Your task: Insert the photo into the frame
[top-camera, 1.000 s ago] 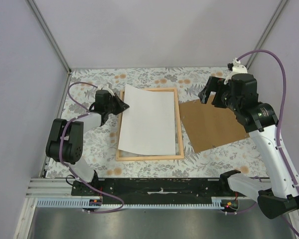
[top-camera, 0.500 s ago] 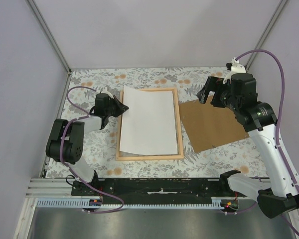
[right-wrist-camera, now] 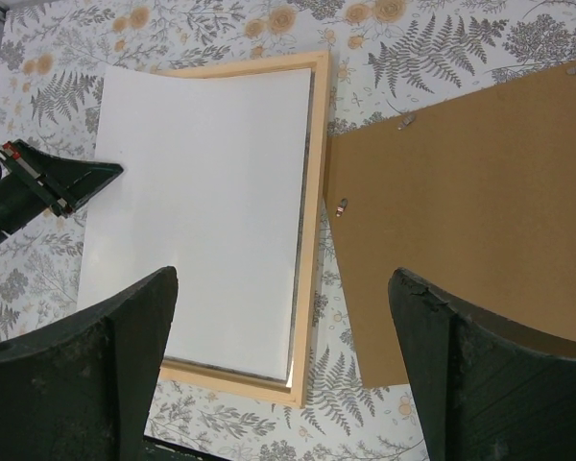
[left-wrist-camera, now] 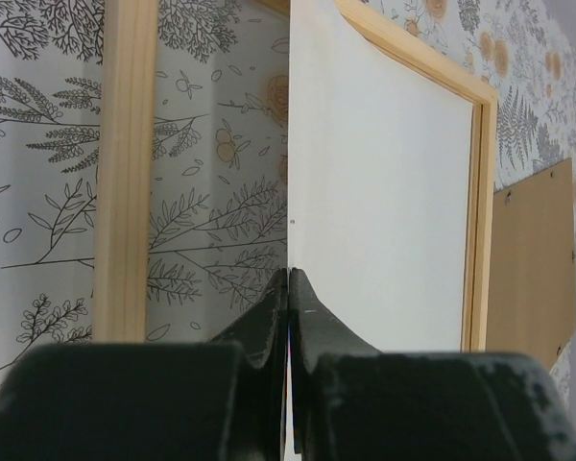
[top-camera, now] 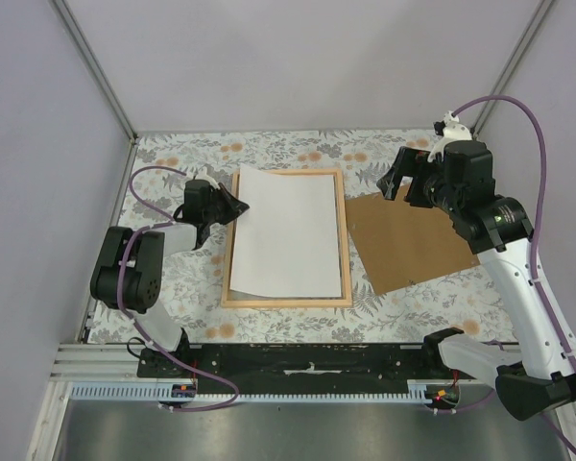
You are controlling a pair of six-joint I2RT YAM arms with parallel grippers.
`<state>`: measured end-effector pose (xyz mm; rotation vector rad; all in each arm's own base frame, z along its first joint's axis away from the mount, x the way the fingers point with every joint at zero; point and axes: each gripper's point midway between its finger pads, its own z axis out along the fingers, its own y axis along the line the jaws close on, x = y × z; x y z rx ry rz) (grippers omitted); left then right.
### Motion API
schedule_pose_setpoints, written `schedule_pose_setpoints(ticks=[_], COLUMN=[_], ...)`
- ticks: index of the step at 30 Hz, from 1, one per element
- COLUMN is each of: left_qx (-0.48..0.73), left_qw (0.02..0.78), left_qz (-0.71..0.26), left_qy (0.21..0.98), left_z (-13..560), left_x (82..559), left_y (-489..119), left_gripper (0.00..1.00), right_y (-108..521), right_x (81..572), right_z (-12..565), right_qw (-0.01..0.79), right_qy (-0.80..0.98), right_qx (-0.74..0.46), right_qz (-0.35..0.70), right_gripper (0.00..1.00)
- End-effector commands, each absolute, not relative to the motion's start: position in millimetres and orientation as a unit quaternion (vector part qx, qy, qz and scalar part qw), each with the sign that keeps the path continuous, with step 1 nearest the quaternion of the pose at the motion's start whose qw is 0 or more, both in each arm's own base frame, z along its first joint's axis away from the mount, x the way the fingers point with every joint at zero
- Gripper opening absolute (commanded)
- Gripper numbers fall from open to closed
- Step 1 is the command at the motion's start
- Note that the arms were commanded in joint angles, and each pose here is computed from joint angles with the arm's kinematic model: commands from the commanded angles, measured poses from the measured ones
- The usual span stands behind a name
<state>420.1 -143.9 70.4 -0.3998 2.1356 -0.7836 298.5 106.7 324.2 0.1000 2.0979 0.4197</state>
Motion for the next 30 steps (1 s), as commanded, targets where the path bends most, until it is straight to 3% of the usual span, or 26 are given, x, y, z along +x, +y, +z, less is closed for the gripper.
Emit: schedule_pose_setpoints(ticks=[1, 30], left_qx=[-0.151, -0.098], left_qw=[0.444, 0.416], left_qz=[-0.334, -0.34], left_qy=[0.818, 0.838], left_z=[98, 73], left_x=[443, 438], left_y=[-150, -165], left_gripper=[0.02, 0.02], right_y=[110, 115], right_x=[304, 307], right_z=[335, 330], right_qw=[0.497, 0.486], right_qy=[0.848, 0.853], right_qx=[0.03, 0.025], right_qz=[0.18, 0.187], right_gripper=[0.98, 0.98])
